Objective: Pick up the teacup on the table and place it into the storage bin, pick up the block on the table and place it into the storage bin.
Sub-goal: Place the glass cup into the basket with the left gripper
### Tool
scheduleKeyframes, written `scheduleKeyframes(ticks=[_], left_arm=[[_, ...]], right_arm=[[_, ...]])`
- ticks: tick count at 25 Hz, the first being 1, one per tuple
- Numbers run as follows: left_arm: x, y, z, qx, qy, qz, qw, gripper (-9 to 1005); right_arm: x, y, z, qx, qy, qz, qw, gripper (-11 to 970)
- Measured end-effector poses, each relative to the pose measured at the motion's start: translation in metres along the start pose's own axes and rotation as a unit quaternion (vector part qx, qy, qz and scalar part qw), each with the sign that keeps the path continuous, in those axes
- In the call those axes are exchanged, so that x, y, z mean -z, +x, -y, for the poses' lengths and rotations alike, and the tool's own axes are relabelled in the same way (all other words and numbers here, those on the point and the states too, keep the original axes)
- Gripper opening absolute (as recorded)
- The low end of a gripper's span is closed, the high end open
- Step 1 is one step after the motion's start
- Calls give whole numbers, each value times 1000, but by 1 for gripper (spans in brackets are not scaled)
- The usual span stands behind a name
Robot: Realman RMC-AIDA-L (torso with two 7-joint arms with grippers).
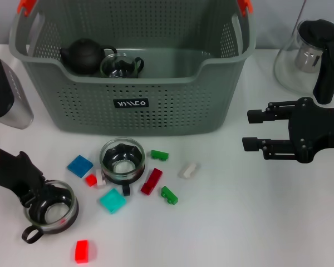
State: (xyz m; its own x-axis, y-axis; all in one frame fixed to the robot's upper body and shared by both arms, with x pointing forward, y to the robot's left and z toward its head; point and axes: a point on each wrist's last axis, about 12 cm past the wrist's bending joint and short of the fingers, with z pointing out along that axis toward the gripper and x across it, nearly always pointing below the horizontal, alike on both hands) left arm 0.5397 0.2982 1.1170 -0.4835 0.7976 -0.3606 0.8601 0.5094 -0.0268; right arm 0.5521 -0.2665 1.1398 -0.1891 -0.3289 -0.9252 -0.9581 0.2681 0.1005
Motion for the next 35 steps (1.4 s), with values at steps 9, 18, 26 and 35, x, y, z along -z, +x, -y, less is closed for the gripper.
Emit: scheduleKeyframes(ticks=[9,18,26,35], left_arm=[[31,-19,10,-8,82,88,993,44],[68,-70,16,-72,134,257,954,44],[89,-153,-6,-72,44,313,946,44],[84,-200,-44,6,-65,321,945,44]], right_arm=[[4,0,0,-2,-2,-5,1000,628],[16,6,1,-19,-10,-12,1000,627],[22,10,1,-30,-11,-15,999,627],[23,12,0,-35,-15,-15,999,627]])
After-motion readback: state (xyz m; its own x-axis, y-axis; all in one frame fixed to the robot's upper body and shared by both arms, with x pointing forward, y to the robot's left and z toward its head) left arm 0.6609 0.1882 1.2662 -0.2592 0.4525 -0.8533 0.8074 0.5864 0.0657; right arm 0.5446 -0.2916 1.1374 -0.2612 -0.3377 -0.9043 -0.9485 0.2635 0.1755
